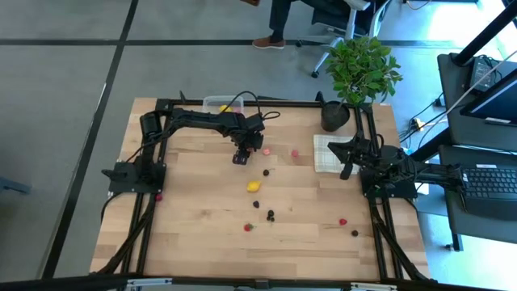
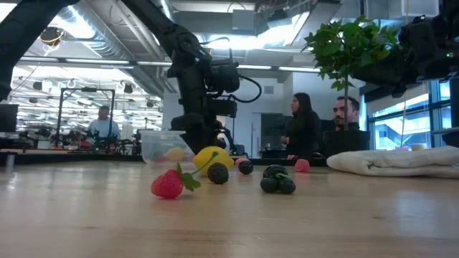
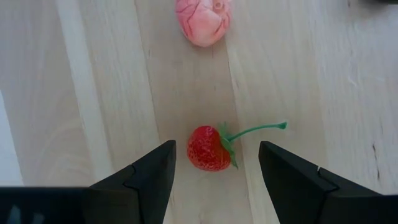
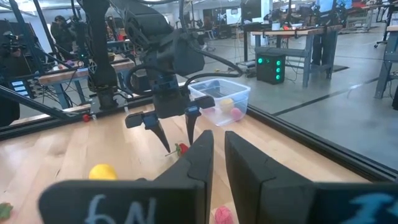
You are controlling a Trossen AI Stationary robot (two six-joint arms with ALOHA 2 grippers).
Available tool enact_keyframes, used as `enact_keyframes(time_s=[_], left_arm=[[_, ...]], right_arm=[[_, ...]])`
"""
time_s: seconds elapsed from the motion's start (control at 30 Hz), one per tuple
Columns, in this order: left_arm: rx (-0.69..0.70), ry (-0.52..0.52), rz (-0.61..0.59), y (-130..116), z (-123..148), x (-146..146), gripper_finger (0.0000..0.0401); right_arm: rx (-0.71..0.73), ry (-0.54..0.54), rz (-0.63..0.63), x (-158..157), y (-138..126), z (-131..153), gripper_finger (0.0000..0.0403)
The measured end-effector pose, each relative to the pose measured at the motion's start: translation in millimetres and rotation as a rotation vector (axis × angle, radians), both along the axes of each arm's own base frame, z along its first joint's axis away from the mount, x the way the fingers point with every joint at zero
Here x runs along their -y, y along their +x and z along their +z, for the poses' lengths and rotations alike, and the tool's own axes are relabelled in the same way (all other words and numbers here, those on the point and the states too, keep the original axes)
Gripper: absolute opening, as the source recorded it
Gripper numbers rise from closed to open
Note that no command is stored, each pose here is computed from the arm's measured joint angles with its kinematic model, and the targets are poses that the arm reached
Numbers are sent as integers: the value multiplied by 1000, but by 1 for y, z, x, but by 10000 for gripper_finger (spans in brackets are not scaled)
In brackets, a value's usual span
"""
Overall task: Pick and placing Produce into tupperware
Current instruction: Put the top red strawberry into the transparent bin
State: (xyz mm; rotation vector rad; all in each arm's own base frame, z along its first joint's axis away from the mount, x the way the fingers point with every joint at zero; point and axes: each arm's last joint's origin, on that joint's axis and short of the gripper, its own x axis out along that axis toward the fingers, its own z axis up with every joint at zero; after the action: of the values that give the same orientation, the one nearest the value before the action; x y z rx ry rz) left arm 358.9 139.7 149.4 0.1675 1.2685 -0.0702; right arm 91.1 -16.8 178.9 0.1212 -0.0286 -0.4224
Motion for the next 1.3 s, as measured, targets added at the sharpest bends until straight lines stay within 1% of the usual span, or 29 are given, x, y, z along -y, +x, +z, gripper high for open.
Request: enact_keyframes(time_s=[0.23, 0.3, 0.47, 0.6, 1.0, 1.2, 1.3], left_arm=[[1, 1, 10, 2, -1, 4, 223], [-21, 22, 16, 3, -6, 4, 223], [-36, -3, 27, 5, -15, 5, 222], [-36, -3, 29, 5, -15, 5, 214], [-36, -5, 32, 5, -16, 5, 158], [-46, -12, 34, 4, -16, 6, 115], [-53, -18, 47, 2, -11, 7, 92]], right_arm=[[-1, 3, 0, 0, 0, 0, 45], [-1, 3, 0, 0, 0, 0, 45], [-3, 3, -1, 0, 0, 0, 45], [-10, 3, -1, 0, 0, -1, 45], [-17, 3, 0, 0, 0, -2, 45], [-17, 4, 0, 0, 0, -2, 45], [-17, 4, 0, 0, 0, -2, 45]])
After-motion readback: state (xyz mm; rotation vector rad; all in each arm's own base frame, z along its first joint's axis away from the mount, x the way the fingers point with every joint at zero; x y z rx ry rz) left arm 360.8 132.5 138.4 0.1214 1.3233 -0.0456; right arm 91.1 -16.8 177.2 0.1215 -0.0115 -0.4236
